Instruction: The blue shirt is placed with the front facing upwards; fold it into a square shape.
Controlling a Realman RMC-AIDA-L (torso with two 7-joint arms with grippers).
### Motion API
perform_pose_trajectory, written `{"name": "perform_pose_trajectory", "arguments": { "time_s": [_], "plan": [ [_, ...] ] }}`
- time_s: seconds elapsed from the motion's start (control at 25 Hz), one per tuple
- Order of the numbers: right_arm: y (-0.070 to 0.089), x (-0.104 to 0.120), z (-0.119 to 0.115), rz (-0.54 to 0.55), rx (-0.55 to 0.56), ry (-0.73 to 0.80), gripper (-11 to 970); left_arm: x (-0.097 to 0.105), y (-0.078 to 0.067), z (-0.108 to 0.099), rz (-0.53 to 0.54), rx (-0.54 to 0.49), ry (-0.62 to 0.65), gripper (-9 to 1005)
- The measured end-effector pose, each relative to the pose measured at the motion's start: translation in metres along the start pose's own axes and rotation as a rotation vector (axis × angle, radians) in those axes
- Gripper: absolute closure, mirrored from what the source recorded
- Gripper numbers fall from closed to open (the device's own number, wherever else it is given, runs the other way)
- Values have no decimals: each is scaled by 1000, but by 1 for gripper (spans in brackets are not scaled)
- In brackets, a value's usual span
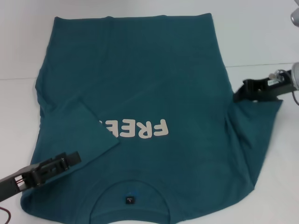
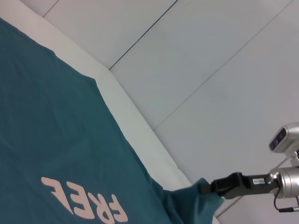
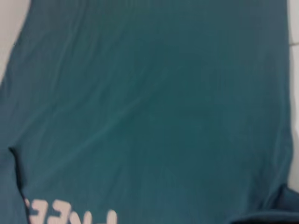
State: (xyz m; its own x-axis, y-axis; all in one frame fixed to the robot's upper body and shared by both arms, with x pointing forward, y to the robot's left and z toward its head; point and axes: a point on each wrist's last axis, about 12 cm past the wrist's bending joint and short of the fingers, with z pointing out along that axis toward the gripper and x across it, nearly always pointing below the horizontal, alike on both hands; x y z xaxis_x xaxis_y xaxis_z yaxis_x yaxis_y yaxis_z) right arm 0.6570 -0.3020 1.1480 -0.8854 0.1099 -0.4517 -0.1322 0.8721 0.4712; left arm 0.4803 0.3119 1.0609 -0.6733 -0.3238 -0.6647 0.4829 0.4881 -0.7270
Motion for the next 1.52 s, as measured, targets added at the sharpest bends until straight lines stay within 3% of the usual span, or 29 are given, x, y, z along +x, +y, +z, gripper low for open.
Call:
{"name": "perform_pose_trajectory", "arguments": {
  "time_s": [0.4, 0.96, 1.32, 1.52],
  "plan": [
    [18, 6, 20, 33, -54, -20, 877, -3, 1, -4, -4, -8, -34, 119],
    [21, 15, 33, 66, -50, -22, 861, -2, 2, -1, -15, -9, -46, 119],
    [33, 8, 40, 43, -58, -42, 851, -1, 2, -2, -18, -10, -47, 120],
    [43, 5, 42, 29, -77, -40, 742, -1, 2, -2, -17, -10, -47, 120]
  ]
}}
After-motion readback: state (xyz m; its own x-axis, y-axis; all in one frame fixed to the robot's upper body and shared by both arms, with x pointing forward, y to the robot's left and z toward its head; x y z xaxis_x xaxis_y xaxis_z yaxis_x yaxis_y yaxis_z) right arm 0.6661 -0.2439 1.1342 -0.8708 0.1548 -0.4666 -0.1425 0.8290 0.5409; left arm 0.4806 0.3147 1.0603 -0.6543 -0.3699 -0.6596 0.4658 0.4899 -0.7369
